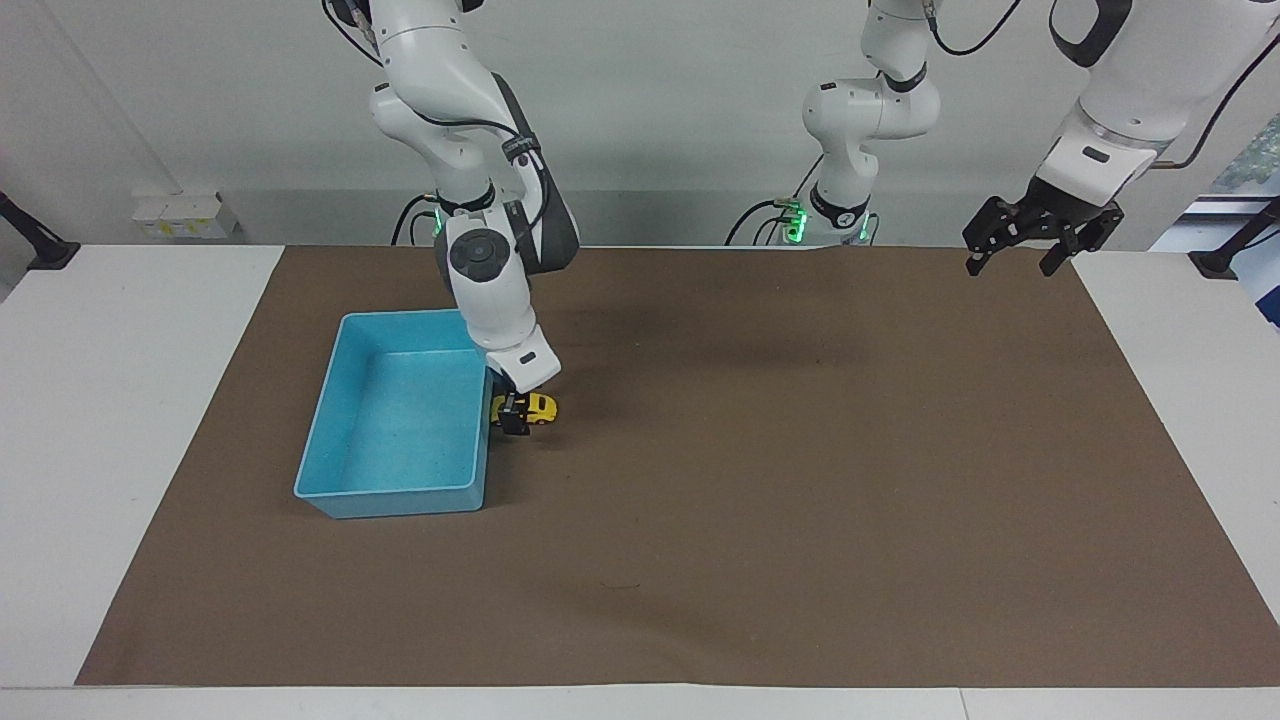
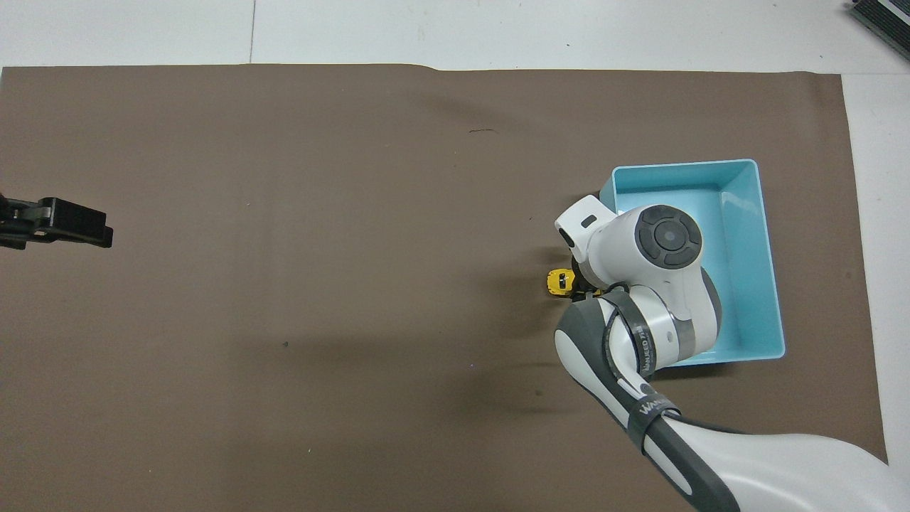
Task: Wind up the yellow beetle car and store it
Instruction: 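Lower the right gripper and close it on the yellow car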
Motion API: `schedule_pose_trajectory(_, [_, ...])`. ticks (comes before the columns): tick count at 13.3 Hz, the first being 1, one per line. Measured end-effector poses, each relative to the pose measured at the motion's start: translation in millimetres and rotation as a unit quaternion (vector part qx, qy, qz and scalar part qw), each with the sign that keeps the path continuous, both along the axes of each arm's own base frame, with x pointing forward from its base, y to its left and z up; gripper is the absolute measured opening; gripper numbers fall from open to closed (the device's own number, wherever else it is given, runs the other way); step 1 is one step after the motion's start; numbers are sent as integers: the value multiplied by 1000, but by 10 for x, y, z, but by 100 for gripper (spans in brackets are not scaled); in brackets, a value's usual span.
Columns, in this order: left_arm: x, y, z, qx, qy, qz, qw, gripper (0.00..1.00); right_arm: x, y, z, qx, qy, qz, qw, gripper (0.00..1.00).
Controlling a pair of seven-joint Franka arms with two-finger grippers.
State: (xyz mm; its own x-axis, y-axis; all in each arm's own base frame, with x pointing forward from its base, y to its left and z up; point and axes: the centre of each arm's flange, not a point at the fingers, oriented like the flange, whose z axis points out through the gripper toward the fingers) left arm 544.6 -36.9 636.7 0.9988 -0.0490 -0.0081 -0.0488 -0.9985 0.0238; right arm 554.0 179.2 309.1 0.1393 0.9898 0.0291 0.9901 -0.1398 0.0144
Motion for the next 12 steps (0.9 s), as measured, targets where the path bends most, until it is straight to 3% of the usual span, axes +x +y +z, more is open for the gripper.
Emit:
schedule_pose_trajectory(3, [0, 0, 0, 0, 0, 0, 1000, 100, -32, -9, -45, -2, 5, 0, 1000, 79])
schedule_pose_trajectory(4, [0, 0, 0, 0, 0, 0, 1000, 100, -41, -11, -57, -2, 6, 0, 1000, 63])
schedule_pose_trajectory(6, [0, 0, 0, 0, 0, 0, 1000, 100, -69, 10, -36, -3, 8, 3, 1000, 45])
schedule_pose_trajectory(12, [0, 0, 0, 0, 0, 0, 1000, 100, -79, 207, 24, 1, -3, 5, 1000, 45])
